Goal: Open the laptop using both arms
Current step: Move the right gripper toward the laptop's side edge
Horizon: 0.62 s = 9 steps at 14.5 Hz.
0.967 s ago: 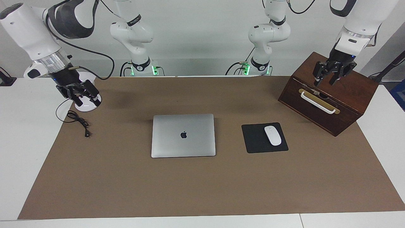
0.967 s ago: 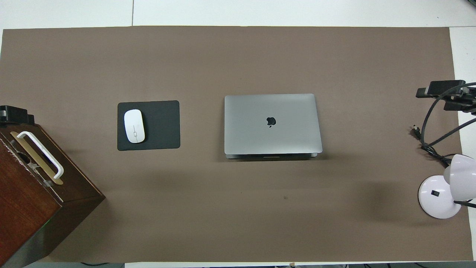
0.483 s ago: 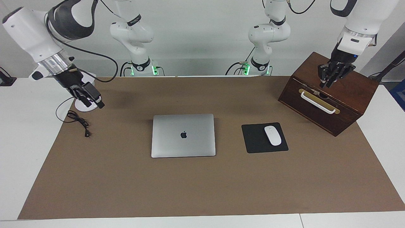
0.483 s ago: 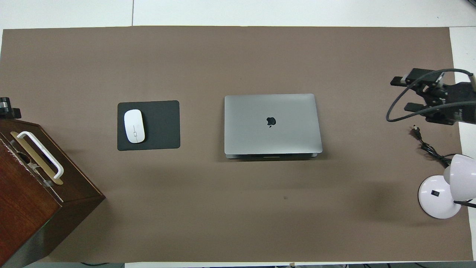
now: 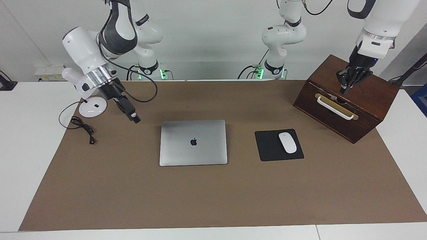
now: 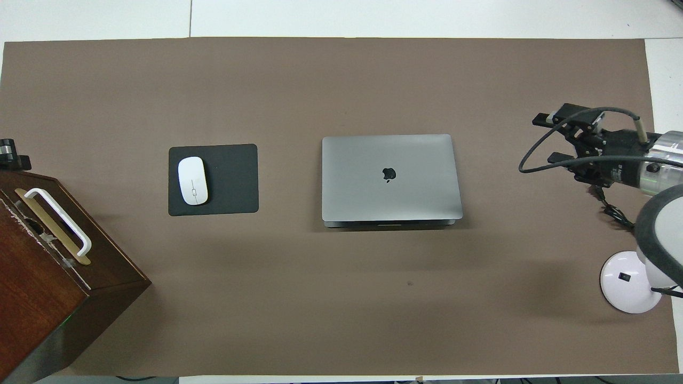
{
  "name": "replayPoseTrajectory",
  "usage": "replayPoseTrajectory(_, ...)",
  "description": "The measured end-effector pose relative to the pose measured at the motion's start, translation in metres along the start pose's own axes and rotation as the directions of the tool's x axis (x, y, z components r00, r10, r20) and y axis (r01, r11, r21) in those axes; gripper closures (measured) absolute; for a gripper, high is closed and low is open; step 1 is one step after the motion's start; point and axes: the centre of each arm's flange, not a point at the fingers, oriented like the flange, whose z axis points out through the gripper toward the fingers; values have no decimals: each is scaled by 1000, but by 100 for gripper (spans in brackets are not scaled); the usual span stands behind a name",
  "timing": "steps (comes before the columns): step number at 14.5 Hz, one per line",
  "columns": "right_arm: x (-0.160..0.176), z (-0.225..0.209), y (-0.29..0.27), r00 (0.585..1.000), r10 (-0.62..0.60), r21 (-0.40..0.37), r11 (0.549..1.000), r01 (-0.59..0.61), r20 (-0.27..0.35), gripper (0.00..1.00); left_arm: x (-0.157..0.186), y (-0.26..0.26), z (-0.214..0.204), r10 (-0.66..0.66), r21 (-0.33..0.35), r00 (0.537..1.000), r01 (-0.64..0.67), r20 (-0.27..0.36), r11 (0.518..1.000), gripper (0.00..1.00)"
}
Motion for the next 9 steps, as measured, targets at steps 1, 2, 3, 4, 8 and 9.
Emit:
replayPoseTrajectory(1, -3, 3, -1, 1000, 4, 1, 1000, -4, -3, 0, 1, 0, -1, 0, -1, 1000, 0, -13, 1000, 99)
replayPoseTrajectory(2, -4, 3, -1, 1000, 10, 2, 1000, -10, -4, 0, 3, 0, -1, -1, -2, 1000, 1, -25, 1000, 99)
replayPoseTrajectory(3, -4, 3, 0, 1000, 21, 4, 1000, -21, -3, 0, 4, 0, 1, -1, -3, 999, 1, -35, 1000, 99)
replayPoseTrajectory(4, -4, 3, 0, 999, 39, 11, 999, -39, 0, 0, 5, 0, 1, 2, -4, 999, -3, -46, 1000, 99)
replayPoseTrajectory(8, -5, 11, 14, 996, 91, 10, 996, -91, 19, 0, 8, 11, 6, 47, -12, 995, -48, -84, 999, 99)
replayPoseTrajectory(9, -6, 12, 17, 995, 101, 7, 995, -101, 21, 0, 8, 17, 9, 59, -23, 993, -62, -102, 998, 99)
